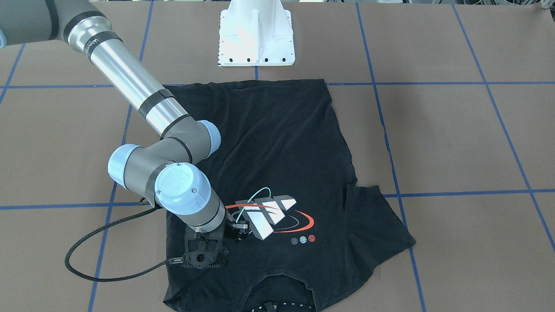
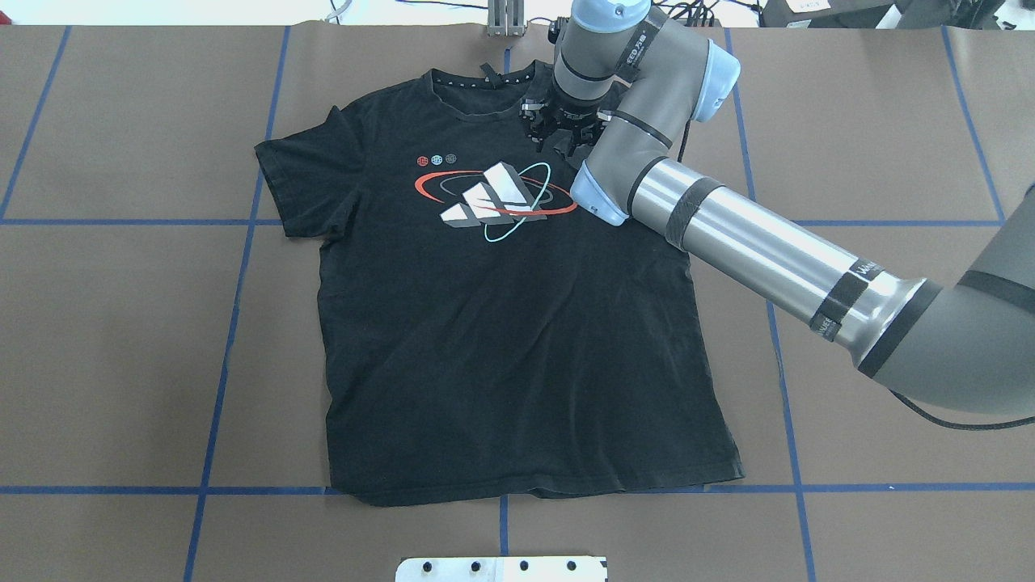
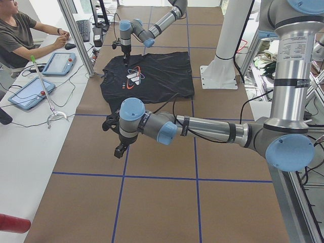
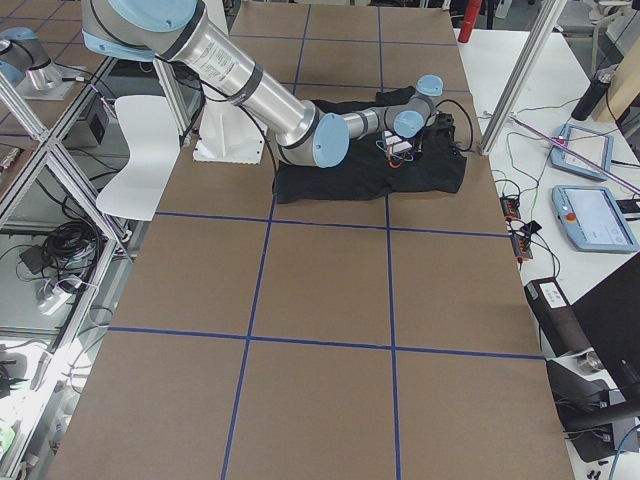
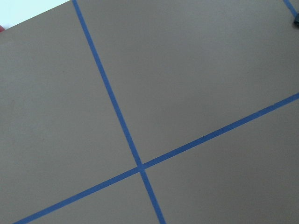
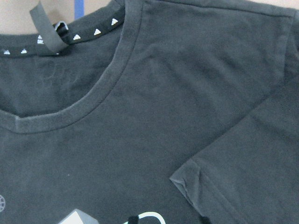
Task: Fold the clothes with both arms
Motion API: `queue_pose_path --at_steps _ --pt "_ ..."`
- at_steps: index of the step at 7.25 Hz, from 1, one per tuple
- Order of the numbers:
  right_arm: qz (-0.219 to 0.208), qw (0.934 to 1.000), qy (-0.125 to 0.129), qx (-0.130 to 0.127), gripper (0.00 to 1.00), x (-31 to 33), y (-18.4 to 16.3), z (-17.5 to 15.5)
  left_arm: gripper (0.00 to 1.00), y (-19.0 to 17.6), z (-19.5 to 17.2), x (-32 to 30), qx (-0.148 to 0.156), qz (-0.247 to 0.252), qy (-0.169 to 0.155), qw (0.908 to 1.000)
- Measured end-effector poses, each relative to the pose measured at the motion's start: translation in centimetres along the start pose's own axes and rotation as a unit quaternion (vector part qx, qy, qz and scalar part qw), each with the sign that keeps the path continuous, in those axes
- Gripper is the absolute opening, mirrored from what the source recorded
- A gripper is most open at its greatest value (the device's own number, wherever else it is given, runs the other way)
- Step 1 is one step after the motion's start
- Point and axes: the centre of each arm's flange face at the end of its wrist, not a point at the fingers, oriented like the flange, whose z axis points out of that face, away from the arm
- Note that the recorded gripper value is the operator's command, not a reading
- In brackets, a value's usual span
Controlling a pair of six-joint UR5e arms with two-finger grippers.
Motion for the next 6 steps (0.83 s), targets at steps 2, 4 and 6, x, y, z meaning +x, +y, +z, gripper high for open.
queue_pose_path --at_steps 2,4,6 --pt "0.005 0.9997 -0.023 -0.009 1.0 2.4 0.9 -1.4 1.0 -5.0 2.2 4.9 0.02 -0.008 0.049 0.9986" --pt "0.004 0.9988 -0.048 -0.012 1.0 11.5 4.7 -3.4 0.98 -9.5 7.2 9.8 0.029 -0.024 0.096 0.9947" --pt "0.012 0.9982 -0.058 -0.011 1.0 20.6 7.9 -6.4 0.94 -15.2 14.1 15.7 0.003 -0.045 0.13 0.9904"
